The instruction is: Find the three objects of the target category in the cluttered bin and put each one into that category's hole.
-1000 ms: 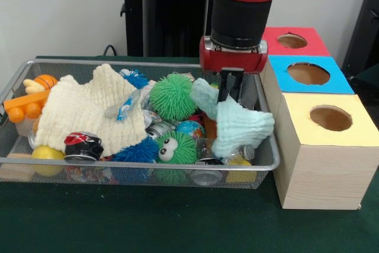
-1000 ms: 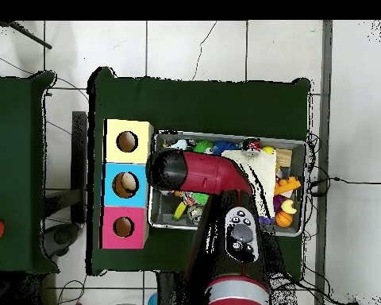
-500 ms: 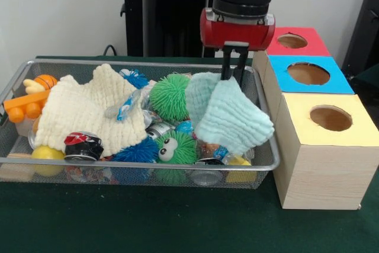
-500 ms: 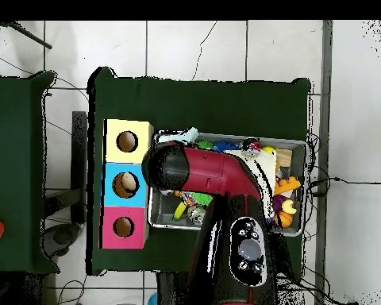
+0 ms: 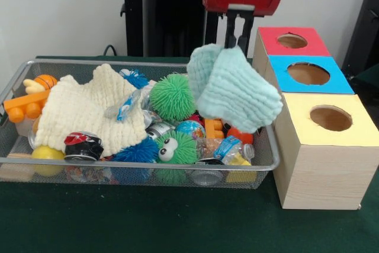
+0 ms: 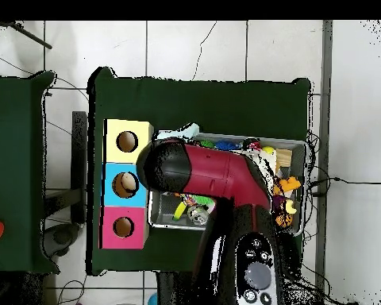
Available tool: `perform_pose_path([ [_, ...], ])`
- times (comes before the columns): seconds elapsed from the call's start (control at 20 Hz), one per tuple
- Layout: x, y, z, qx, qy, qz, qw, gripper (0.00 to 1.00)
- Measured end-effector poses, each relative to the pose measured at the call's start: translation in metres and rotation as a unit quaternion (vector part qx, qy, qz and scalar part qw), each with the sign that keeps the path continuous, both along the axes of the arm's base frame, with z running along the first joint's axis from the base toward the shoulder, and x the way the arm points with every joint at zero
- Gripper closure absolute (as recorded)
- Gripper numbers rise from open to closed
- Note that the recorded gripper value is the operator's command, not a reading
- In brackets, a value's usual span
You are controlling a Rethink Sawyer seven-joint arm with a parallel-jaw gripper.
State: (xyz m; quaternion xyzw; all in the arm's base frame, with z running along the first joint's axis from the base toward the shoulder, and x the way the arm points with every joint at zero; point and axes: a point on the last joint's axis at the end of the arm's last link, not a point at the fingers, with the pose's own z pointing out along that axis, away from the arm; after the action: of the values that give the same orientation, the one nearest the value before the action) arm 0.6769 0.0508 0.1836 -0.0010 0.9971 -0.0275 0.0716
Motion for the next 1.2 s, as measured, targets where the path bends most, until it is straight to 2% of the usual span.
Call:
perform_pose_path([
  [0.3,-0.004,0.001,0.030,0.004,0.014,-0.001,0.9999,1.00],
  [0.5,-0.004,0.003,0.045,0.004,0.011,-0.001,0.9999,1.00],
  [0.7,-0.003,0.007,0.053,0.004,0.005,0.003,1.0000,1.00],
  [1.2,0.004,0.041,0.063,0.004,-0.009,0.027,0.9996,1.00],
])
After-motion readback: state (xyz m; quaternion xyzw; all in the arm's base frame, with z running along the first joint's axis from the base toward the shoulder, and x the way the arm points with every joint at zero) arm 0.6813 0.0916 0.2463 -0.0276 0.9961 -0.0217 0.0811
